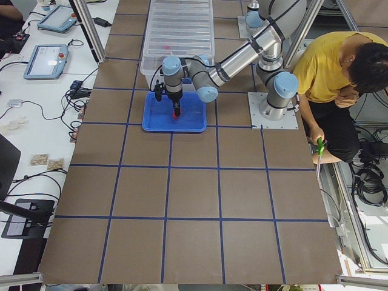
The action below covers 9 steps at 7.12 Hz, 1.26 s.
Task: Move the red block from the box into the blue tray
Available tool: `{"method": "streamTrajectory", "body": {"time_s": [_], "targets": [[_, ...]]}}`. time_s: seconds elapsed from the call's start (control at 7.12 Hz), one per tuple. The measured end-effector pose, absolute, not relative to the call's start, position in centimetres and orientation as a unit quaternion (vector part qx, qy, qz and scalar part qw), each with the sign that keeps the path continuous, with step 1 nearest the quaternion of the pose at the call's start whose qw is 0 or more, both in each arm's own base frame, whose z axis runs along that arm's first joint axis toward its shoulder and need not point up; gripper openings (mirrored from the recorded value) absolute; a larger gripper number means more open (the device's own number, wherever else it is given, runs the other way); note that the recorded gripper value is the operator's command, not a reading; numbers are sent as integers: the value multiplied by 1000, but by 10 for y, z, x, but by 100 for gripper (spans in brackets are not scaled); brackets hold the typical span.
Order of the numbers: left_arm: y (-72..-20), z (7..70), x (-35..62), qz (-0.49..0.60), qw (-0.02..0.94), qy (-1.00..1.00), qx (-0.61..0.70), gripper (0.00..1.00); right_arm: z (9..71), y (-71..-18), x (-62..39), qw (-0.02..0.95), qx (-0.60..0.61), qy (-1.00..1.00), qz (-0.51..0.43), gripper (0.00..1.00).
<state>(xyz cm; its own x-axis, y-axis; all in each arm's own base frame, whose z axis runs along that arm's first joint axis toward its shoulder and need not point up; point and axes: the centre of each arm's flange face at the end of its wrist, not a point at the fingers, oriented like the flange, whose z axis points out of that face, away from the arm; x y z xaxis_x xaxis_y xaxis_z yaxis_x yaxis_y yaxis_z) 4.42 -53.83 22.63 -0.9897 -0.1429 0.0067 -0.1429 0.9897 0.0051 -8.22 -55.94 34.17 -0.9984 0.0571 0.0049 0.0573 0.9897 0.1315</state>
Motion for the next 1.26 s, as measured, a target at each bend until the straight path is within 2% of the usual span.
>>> {"method": "streamTrajectory", "body": {"time_s": [0.42, 0.7, 0.84, 1.26], "targets": [[-543, 344, 5, 36, -4, -998, 42, 100, 341, -563, -48, 3, -22, -998, -66, 100], [-526, 446, -40, 44, 3, -998, 34, 100, 341, -565, -33, -1, -31, -997, -64, 100], [-515, 478, -63, 55, 9, -998, 35, 100, 341, -566, -28, -3, -35, -998, -62, 100], [-492, 511, -116, 75, 14, -997, 22, 100, 341, -567, -22, -10, -46, -997, -59, 100]]}}
